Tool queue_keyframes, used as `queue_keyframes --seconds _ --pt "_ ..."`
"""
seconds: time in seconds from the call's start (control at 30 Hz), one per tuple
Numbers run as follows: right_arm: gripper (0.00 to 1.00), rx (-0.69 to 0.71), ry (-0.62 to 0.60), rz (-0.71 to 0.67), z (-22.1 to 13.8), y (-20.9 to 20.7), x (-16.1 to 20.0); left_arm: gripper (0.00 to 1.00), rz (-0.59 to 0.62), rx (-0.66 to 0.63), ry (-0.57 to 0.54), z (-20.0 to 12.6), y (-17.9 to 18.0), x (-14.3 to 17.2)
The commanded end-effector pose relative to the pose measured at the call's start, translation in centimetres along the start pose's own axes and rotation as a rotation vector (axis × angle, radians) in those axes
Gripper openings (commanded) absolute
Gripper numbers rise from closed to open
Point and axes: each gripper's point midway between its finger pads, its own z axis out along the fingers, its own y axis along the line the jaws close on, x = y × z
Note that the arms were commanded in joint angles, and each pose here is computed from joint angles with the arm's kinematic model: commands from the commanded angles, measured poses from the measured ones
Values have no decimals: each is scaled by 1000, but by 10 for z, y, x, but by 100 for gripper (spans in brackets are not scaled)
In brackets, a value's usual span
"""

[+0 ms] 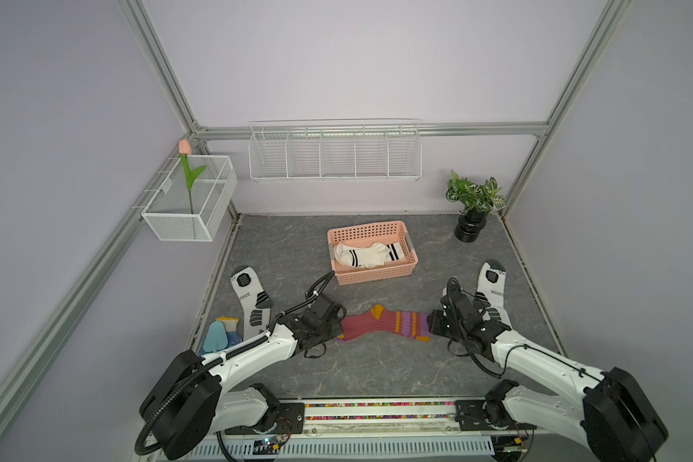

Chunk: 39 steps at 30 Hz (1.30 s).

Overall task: Place the socks together as a pair
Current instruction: Adjust the sock to the sock, then pick up a pair of socks from the center of the board.

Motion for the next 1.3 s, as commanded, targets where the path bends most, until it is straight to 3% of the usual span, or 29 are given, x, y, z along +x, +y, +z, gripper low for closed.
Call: queue_keyframes --seconds 0.0,0.13,0.3,0.43,0.57,0.87,1.27 --pt "43 3 25 16 4 -2 7 11 3 -31 7 4 9 2" --pt "43 5 46 22 6 0 9 27 8 -25 -25 -1 7 -5" --pt "44 23 53 25 8 -1 9 58 -5 -7 -72 -11 4 -14" --pt "45 13 69 33 10 0 11 65 -31 5 -54 -6 7 -7" --pt "45 -2 80 37 12 4 14 65 -53 70 -11 4 4 7" --pt "46 11 118 53 20 2 23 63 -84 62 24 16 13 20" --pt "49 -39 126 100 28 11 29 42 -76 25 59 31 20 29"
